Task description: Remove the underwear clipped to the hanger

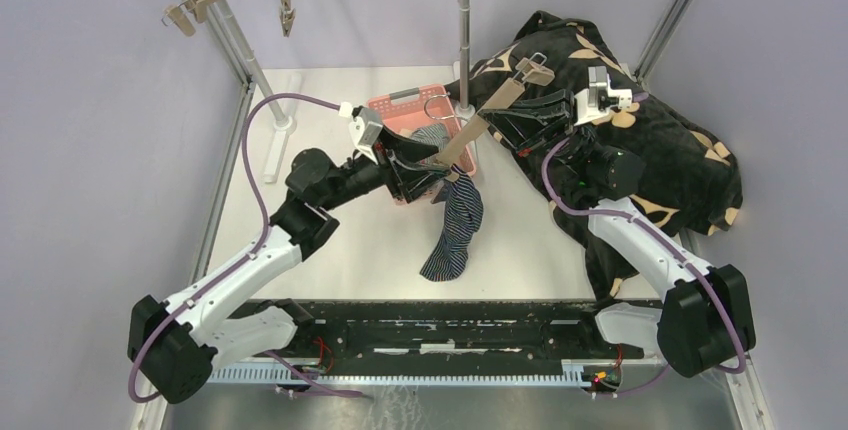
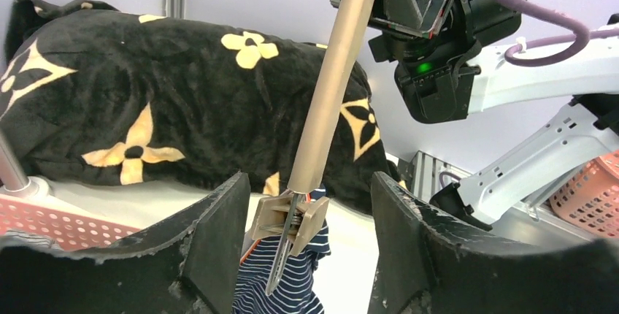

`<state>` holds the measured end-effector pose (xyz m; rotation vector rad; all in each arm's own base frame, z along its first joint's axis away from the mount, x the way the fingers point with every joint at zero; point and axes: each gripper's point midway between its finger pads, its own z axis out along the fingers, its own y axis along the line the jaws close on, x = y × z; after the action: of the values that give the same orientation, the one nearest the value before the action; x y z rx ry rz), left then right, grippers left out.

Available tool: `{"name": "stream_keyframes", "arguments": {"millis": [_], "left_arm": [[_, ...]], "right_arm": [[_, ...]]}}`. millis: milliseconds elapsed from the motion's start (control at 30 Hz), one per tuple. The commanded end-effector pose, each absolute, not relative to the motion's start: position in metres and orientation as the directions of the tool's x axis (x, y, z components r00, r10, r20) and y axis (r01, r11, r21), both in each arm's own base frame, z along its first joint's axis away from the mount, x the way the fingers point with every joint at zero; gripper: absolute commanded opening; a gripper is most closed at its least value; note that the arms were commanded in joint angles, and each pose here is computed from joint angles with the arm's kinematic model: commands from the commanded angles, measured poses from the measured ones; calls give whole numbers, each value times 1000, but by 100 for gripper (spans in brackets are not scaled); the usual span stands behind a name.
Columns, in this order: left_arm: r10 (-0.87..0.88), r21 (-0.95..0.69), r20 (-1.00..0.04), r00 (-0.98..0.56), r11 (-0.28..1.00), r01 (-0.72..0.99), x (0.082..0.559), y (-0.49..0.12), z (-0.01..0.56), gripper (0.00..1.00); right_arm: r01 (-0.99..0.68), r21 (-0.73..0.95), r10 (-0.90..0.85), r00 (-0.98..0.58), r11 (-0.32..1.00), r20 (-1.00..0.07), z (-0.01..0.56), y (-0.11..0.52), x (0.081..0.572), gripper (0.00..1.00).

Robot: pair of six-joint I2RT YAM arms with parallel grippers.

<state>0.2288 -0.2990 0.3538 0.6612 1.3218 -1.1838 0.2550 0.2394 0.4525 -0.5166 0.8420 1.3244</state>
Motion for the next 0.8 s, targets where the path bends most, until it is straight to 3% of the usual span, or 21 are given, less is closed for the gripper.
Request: {"name": "stream_keyframes", "arguments": {"millis": [0,167,200,233,267,533,600,667,767], "left_arm": [[-312,-189,-948,-64,390,901,232,-287,380,69],[-306,-194,-948,-85,346,918,229,-295,376,70],[-300,-192,-950,-91,328,925,228,-298,375,78],[-296,-194,-950,-97,316,929,227,-300,373,95],[-290,-196,-951,-104,310,930,228,-302,371,97],[-292,-182,-951,-100,266,947,224,-307,371,95],[-296,-173,-951,-95,248,953,221,-308,374,82],[-301,-163,-949,-92,219,962,217,-310,377,48],[-300,-155,-949,-96,178,972,211,-313,381,12]], "right_arm": [[-976,22,679,134,216,-722,493,228,234,1],[-976,15,682,142,219,-717,495,225,229,1],[-976,13,684,144,219,-715,496,225,228,1],[-976,10,685,147,220,-714,498,225,227,1],[-976,6,685,148,217,-714,499,224,225,1],[-979,1,689,144,206,-711,500,224,221,1],[-979,5,687,141,206,-712,499,224,222,1],[-979,8,686,137,204,-715,497,225,223,1],[-978,16,684,135,210,-717,495,225,225,1]]}}
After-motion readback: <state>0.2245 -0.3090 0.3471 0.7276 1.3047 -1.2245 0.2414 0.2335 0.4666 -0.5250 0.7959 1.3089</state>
